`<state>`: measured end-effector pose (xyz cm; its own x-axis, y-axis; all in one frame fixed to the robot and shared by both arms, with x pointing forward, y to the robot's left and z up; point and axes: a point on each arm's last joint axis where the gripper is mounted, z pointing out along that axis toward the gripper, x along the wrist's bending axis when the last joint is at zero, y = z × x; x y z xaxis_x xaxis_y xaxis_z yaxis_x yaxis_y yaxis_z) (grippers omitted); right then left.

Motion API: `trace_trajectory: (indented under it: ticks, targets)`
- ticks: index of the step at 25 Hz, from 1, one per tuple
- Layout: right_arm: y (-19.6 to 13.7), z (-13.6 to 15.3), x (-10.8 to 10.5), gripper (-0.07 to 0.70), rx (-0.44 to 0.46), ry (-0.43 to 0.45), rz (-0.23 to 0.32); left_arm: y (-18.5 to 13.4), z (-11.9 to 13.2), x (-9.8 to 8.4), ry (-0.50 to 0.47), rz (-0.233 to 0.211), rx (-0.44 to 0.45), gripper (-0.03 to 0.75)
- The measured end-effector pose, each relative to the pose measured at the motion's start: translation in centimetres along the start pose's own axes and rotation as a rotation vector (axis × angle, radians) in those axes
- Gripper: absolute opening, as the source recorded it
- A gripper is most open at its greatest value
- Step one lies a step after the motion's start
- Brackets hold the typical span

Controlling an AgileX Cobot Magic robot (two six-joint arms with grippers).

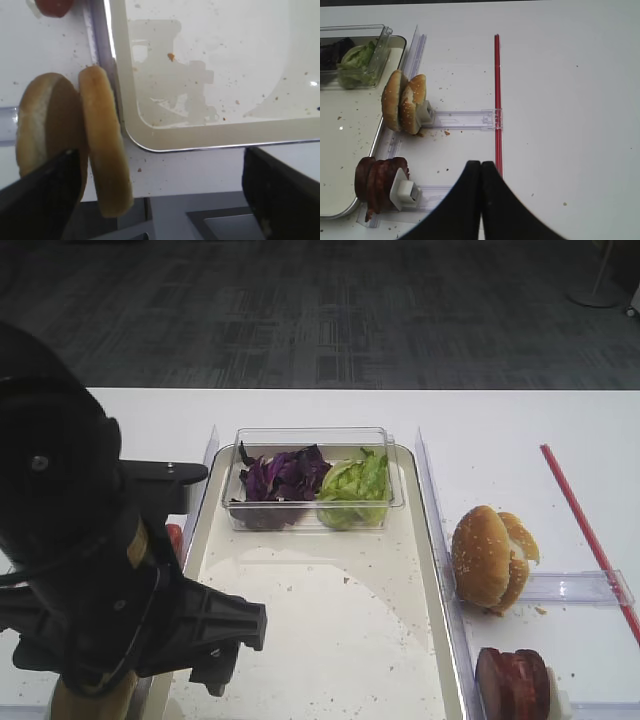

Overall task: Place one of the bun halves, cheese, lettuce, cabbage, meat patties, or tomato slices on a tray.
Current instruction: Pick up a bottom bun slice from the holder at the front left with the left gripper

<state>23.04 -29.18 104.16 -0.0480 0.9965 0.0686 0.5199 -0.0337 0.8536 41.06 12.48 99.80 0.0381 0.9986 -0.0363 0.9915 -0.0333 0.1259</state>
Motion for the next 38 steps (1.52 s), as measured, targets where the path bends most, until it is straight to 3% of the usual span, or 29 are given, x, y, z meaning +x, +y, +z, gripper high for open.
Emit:
trace_trajectory:
  ticks: [7, 16, 26, 34, 38]
  targets:
    - [0.0, 0.0, 0.0, 0.364, 0.0, 0.0, 0.0, 0.9, 1.0, 0.5, 0.035, 0.013, 0.006, 0.591]
    - [0.0, 0.0, 0.0, 0.364, 0.0, 0.0, 0.0, 1.8, 1.3, 1.3, 0.01, 0.009, 0.009, 0.566]
    - [0.0, 0.0, 0.0, 0.364, 0.0, 0.0, 0.0, 0.1, 3.7, 2.1, -0.006, -0.008, 0.045, 0.556]
    - [0.0, 0.0, 0.0, 0.364, 0.0, 0.0, 0.0, 0.1, 3.7, 2.1, -0.005, -0.007, 0.042, 0.435]
    - [0.0, 0.0, 0.0, 0.364, 0.0, 0.0, 0.0, 0.2, 3.7, 2.2, 0.002, 0.002, 0.036, 0.332]
